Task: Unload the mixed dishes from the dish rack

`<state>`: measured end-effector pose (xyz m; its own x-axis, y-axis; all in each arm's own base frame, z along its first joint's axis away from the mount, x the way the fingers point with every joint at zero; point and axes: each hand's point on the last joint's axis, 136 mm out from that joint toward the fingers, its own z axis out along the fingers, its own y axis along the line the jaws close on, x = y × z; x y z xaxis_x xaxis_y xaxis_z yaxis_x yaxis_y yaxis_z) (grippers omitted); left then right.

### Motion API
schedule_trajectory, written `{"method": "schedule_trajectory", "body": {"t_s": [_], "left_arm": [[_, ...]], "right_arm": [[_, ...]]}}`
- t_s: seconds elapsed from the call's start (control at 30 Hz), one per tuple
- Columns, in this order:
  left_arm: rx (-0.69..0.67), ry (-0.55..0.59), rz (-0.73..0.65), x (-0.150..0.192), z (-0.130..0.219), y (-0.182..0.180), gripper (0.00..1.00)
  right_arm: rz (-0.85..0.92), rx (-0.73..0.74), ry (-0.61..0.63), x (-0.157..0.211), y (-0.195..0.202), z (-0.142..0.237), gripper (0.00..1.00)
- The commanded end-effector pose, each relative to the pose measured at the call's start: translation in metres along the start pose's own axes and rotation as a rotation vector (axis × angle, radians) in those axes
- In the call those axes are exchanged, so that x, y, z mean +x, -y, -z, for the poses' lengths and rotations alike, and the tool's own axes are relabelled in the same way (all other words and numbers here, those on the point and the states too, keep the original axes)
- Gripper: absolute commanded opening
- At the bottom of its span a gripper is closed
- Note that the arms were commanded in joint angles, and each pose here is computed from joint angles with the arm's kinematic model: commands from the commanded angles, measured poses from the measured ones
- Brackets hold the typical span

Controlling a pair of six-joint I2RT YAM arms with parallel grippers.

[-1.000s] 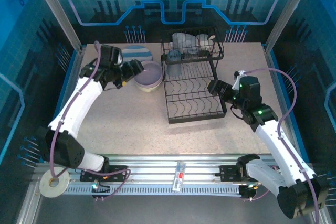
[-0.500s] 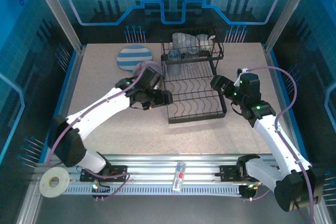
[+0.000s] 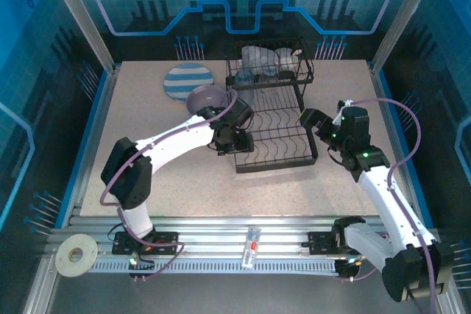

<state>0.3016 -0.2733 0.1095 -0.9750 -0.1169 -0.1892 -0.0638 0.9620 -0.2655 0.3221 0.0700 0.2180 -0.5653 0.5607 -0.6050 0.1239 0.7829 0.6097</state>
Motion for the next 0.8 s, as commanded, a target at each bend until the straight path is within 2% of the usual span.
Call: {"method": "schedule_trajectory", "body": {"t_s": [0.0, 0.3, 0.77], "left_arm": [[-0.058, 0.017, 0.003, -0.005, 0.0, -0.007, 0.64], [-0.108, -0.02, 0.018, -0.006, -0.025, -0.009, 0.56], [-0.155, -0.063, 0.002, -0.004, -0.049, -0.013, 0.35]], "right_arm": [[0.015, -0.01, 0.014, -0.005, -0.001, 0.005, 1.0], [0.028, -0.024, 0.023, -0.011, -0.005, 0.002, 1.0], [0.063, -0.021, 0.048, -0.029, -0.005, 0.001, 1.0]]}}
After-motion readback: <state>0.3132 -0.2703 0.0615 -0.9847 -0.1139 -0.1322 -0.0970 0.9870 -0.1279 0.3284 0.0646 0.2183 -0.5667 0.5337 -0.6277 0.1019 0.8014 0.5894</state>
